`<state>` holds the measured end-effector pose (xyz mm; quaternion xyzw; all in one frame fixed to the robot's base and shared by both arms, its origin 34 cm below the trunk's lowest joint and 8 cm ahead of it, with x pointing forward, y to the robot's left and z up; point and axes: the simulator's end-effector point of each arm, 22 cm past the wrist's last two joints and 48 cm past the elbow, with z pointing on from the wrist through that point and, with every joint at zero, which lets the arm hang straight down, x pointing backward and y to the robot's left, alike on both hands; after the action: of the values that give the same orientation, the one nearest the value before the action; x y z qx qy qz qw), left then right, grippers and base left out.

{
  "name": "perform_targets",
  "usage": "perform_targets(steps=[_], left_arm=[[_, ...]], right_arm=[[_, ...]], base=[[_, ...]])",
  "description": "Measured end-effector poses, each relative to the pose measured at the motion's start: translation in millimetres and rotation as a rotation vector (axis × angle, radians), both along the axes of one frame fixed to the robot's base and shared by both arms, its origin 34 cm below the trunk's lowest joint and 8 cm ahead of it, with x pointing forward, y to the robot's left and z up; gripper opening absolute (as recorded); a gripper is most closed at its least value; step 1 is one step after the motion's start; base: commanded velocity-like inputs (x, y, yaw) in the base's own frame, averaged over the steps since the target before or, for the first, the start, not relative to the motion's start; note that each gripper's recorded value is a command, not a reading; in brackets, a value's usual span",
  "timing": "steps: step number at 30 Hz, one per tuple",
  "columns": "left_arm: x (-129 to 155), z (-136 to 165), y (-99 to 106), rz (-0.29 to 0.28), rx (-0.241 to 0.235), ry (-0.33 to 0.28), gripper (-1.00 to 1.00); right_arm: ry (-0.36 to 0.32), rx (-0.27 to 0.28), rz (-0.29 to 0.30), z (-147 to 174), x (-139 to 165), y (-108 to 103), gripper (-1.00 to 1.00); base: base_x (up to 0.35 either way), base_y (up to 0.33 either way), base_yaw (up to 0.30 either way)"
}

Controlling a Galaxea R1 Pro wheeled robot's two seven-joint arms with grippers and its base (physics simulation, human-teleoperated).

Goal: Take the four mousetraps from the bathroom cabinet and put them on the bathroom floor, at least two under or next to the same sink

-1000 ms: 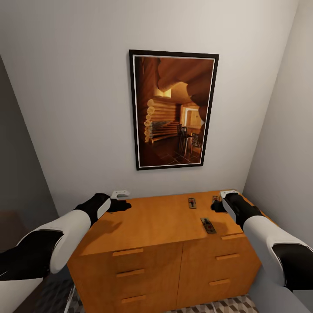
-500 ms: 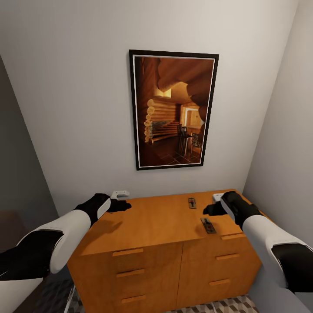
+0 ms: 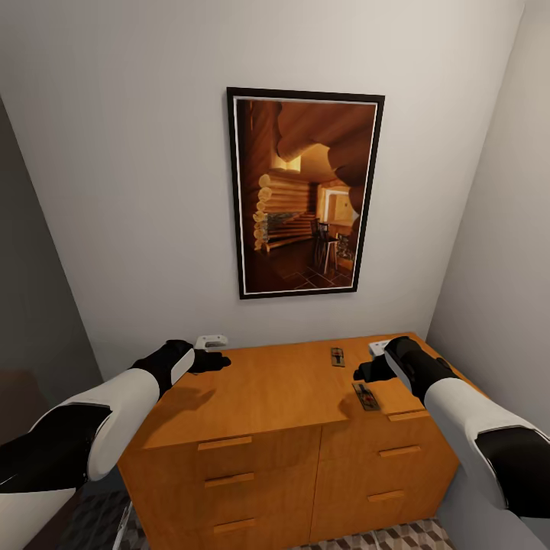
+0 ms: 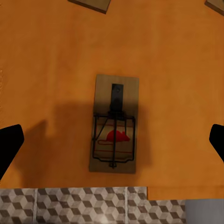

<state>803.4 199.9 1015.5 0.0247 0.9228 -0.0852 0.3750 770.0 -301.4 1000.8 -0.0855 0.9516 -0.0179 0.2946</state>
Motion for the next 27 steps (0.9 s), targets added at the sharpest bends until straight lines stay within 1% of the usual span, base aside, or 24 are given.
perform_targets(steps=[14,27], left_arm=[[-0.3,-0.5,0.2,0.001,-0.001,0.001,1.00],[-0.3,-0.6,0.0,0.001,-0.001,0.002,1.00]], right_arm=[[0.008,0.011,0.001,-5.0,-2.3,2.2,1.00],[0.020,0.003,-0.009,-13.0,-6.0,-2.2,1.00]], base=[[0.000,0.000,0.000],[0.000,0.000,0.000]])
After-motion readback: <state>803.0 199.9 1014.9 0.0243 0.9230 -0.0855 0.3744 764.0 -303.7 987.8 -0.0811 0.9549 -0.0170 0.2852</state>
